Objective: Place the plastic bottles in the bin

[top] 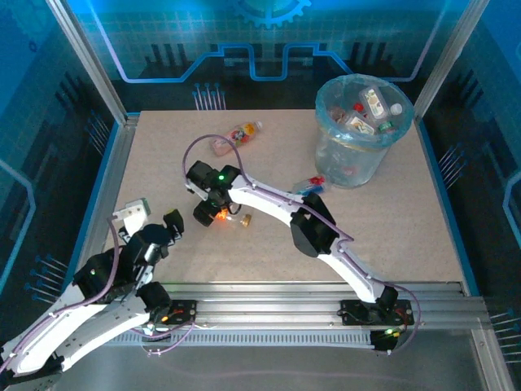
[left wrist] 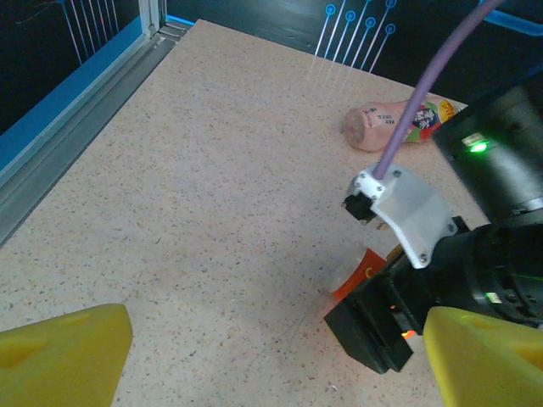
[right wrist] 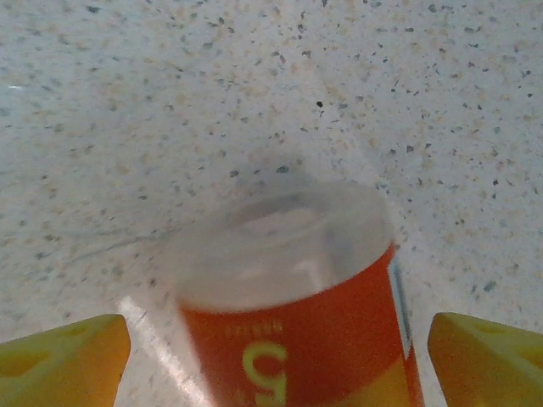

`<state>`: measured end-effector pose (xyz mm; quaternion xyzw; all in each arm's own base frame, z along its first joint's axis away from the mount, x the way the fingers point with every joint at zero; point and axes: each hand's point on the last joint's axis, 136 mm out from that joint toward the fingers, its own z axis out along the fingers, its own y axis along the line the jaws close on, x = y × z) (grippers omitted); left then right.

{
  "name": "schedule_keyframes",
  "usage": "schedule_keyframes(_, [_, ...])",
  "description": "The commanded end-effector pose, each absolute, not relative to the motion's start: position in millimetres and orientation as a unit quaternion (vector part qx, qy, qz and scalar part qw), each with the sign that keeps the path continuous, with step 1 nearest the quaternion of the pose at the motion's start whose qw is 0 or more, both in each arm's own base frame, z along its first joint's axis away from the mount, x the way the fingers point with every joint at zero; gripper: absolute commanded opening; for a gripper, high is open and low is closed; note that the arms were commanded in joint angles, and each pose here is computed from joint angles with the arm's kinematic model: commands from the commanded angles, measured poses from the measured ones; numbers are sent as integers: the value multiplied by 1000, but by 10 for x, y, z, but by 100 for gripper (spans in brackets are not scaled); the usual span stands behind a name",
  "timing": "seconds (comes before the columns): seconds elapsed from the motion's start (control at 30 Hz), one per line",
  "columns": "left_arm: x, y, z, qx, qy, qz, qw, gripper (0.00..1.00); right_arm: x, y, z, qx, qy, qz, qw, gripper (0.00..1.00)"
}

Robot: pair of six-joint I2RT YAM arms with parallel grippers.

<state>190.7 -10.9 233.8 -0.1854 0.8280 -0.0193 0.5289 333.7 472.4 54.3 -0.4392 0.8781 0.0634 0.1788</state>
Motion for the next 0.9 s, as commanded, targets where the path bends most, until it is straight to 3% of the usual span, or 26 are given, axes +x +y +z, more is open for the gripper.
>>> schedule_keyframes(0.0, [2003,-226,2350,-186,824,-37,534,90,3323,4609,313,-451,880,22,150,89])
schedule_keyframes(0.27, [2229,-474,2485,-136,832,-19,538,91,3348,4623,743,-459,869,41,179,63])
schedule_keyframes(0.5, [2454,-688,2950,-98,816,-23,570,91,3460,4369,2009,-439,851,98,273,56])
schedule_keyframes(0.63, [2660,-991,3257,-60,808,-45,584,90,3725,3901,2924,-388,839,133,356,55])
schedule_keyframes(0.87, [3150,-1965,3685,55,814,-120,566,88,4411,2586,4270,-245,796,141,536,53])
